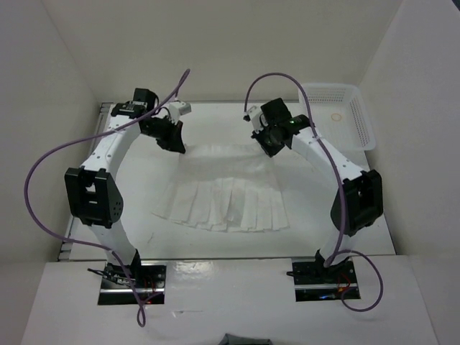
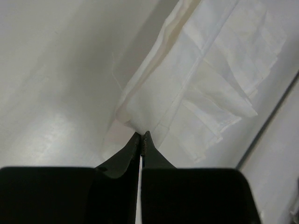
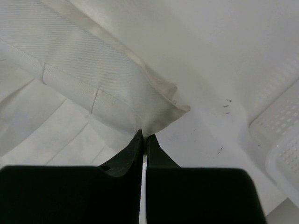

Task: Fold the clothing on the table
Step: Fold the skirt

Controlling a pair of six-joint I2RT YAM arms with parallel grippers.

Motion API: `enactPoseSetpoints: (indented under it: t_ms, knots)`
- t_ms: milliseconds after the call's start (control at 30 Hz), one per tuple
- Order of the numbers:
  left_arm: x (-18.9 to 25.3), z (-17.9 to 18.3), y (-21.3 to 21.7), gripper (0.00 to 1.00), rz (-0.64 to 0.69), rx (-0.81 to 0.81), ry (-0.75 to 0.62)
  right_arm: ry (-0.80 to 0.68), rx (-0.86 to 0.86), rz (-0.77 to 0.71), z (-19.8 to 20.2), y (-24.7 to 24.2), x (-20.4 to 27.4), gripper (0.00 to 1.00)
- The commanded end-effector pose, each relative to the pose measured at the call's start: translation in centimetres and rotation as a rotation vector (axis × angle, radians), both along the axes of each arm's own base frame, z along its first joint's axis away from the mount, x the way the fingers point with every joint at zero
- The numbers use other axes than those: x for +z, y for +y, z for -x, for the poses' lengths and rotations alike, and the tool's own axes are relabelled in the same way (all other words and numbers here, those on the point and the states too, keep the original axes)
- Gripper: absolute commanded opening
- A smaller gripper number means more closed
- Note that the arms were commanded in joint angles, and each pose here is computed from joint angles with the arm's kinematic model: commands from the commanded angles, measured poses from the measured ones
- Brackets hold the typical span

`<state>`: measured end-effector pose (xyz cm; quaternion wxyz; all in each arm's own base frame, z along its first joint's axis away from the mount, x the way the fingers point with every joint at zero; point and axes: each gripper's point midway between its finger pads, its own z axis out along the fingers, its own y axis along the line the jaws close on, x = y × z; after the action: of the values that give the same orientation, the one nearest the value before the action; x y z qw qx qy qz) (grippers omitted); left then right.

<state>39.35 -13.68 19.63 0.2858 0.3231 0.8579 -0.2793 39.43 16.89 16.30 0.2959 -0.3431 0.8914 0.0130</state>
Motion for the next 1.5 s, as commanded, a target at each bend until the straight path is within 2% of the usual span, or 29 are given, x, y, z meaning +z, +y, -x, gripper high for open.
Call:
enactPoseSetpoints:
  t_ms: [0, 133, 233, 367, 400, 433, 467, 567, 667, 833, 967, 1000, 1033, 1067, 1100, 1200, 1267, 1400, 1467]
  knots:
    - [-0.7, 4.2, 0.4, 0.0, -0.029, -0.12, 0.031, -0.059, 0.103, 0.038, 2.5, -1.4, 2.3, 0.0]
    - [-1.3, 8.4, 1.2, 0.08, -0.066, -0.228, 0.074, -0.063, 0.263, 0.096, 7.0, -0.8, 1.7, 0.02]
    - [-1.5, 11.8, 1.8, 0.09, -0.085, -0.323, 0.105, -0.068, 0.349, 0.114, 10.7, 0.1, 1.6, 0.02]
    - [-0.6, 15.0, 3.1, 0.1, -0.166, -0.347, 0.026, -0.058, 0.499, 0.072, 16.3, 1.6, 2.8, 0.02]
    - [-1.0, 16.0, 3.2, 0.14, -0.179, -0.356, 0.034, -0.032, 0.533, 0.074, 17.6, 1.7, 2.4, 0.02]
    - [-0.5, 16.7, 3.4, 0.23, -0.215, -0.361, 0.001, 0.027, 0.587, 0.094, 19.9, 1.6, 1.6, 0.04]
    - [-0.6, 17.0, 3.8, 0.27, -0.232, -0.357, -0.003, 0.066, 0.626, 0.077, 21.3, 1.8, 1.4, 0.17]
    - [-1.8, 18.3, 4.5, 0.38, -0.292, -0.367, 0.021, 0.215, 0.687, 0.118, 24.8, 0.9, -0.7, 0.43]
    - [-3.3, 19.7, 5.1, 0.43, -0.336, -0.377, 0.07, 0.271, 0.7, 0.159, 26.2, 0.1, -2.3, 0.55]
    - [-3.8, 21.3, 5.2, 0.45, -0.353, -0.388, 0.076, 0.287, 0.695, 0.152, 26.9, -0.4, -2.6, 0.57]
    - [-2.6, 19.4, 5.1, 0.49, -0.362, -0.315, -0.013, 0.134, 0.63, 0.123, 24.4, 0.6, -1.2, 0.6]
    - [-2.5, 18.8, 5.0, 0.5, -0.356, -0.262, -0.011, 0.089, 0.594, 0.12, 23.6, 0.7, -0.8, 0.66]
    - [-2.4, 18.1, 4.9, 0.53, -0.355, -0.229, -0.026, 0.06, 0.571, 0.114, 22.9, 1.0, -0.5, 0.66]
    - [-2.7, 16.9, 4.8, 0.56, -0.354, -0.194, -0.048, 0.031, 0.537, 0.095, 22.2, 1.5, -0.5, 0.71]
    - [-2.9, 16.3, 4.9, 0.59, -0.362, -0.158, -0.041, 0.006, 0.504, 0.1, 21.5, 1.7, -0.4, 0.82]
    - [-5.2, 15.1, 5.3, 0.65, -0.397, -0.117, 0.033, 0.007, 0.377, 0.101, 19.1, 1.4, -1.5, 0.94]
    - [-7.1, 14.9, 5.3, 0.71, -0.415, -0.12, 0.116, 0.017, 0.314, 0.11, 17.7, 0.8, -2.0, 0.96]
    - [-8.3, 12.1, 5.4, 0.75, -0.445, -0.084, 0.106, -0.029, 0.183, 0.062, 14.7, -0.8, -0.9, 0.98]
    - [-9.6, 11.0, 5.2, 0.75, -0.447, -0.079, 0.137, -0.047, 0.168, 0.038, 14.4, -0.5, -0.2, 0.98]
